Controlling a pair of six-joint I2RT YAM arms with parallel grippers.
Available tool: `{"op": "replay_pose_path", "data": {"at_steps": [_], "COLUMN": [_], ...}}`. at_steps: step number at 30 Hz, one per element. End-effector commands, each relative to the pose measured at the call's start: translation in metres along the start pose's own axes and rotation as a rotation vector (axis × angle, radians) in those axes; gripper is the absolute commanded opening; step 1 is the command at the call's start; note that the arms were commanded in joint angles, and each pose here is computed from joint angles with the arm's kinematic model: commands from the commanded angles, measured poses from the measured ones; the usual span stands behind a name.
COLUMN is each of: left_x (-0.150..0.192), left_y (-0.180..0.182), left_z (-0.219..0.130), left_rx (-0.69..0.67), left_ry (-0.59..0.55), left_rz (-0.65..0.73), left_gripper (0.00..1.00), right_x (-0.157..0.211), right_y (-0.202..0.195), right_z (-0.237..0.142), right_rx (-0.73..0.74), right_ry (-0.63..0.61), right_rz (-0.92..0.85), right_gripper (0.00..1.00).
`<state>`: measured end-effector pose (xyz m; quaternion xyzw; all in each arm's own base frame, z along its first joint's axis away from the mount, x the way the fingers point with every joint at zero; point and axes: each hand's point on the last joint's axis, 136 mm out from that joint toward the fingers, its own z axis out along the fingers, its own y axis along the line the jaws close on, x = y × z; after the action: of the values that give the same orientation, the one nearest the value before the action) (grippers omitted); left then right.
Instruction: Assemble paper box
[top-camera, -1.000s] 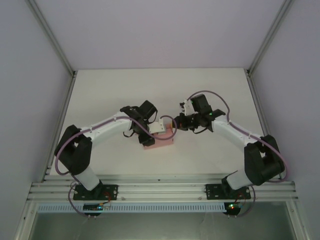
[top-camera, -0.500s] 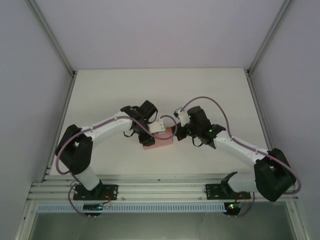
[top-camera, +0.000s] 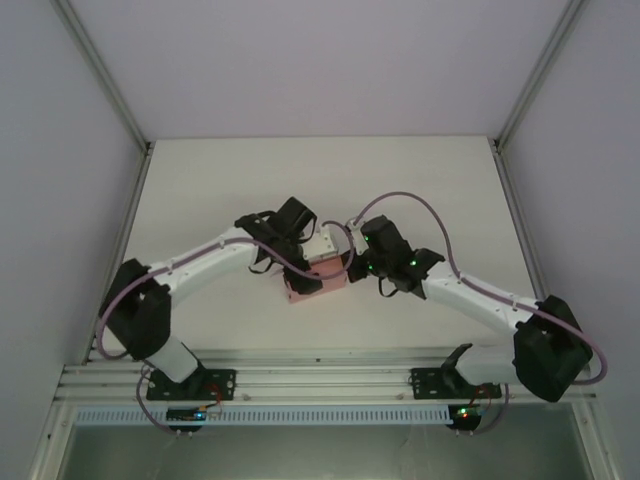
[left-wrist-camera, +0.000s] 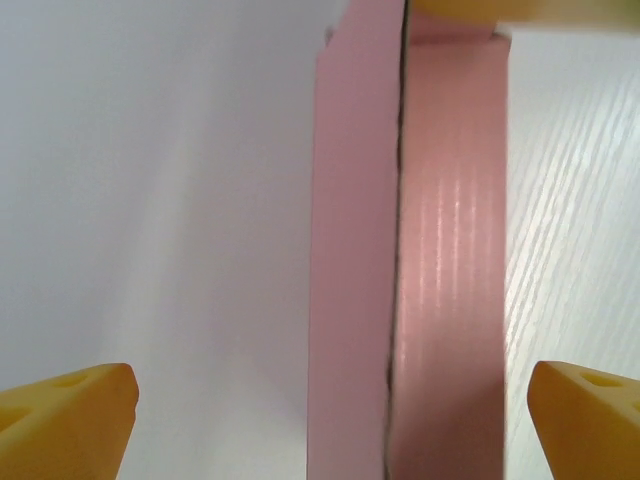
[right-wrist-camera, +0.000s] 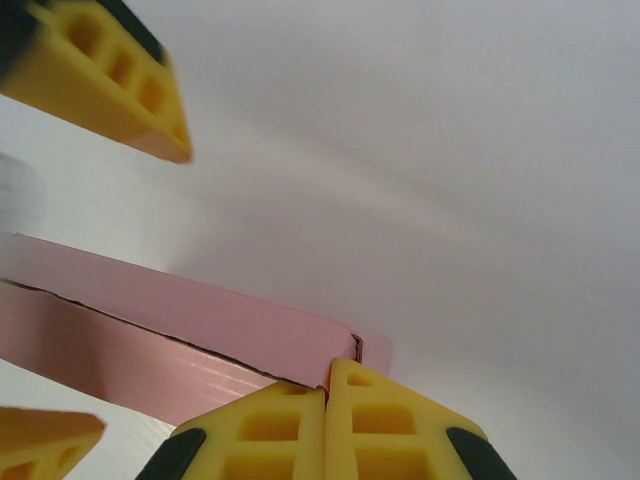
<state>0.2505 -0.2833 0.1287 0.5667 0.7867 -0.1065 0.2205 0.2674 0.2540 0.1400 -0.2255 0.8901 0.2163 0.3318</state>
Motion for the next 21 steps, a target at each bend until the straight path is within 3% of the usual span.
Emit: {"op": "replay_pose_path", "data": {"at_steps": [1,4,12,16,18,20,21], "left_x": [-0.002,0.017,0.058,0.059,0.057,0.056,0.055], "left_y": [0.009,0.013,0.009,0.010,0.011,0.012,0.011], "left_z": [-0.028,-0.039,-0.048,-0.048,-0.047,-0.047,-0.046], "left_rx": [-0.108,-0.174,-0.244,-0.254,-0.255,-0.254,-0.249], "left_ry": [-0.062,-0.044,0.044,0.055,0.051,0.048,0.046], "left_rz": [-0.115,-0.242,-0.388,-0.403,-0.407,-0.420,-0.426], "left_gripper": [1.00,0.96,0.54,0.40,0.29,0.08,0.05], "right_x": [0.029,0.027,0.028,0.028,0.030,0.030,0.030], "right_y": [-0.014,-0.013,-0.006,-0.006,-0.006,-0.009,-0.009], "right_z": [0.000,-0.001,0.005,0.006,0.007,0.007,0.007], "right_rx": [0.089,0.090,0.066,0.063,0.063,0.080,0.082], "right_ry": [0.137,0.146,0.200,0.205,0.213,0.215,0.217], "right_rz": [0.064,0.079,0.088,0.089,0.090,0.089,0.089], "right_gripper": [0.01,0.01,0.02,0.02,0.02,0.02,0.02]}}
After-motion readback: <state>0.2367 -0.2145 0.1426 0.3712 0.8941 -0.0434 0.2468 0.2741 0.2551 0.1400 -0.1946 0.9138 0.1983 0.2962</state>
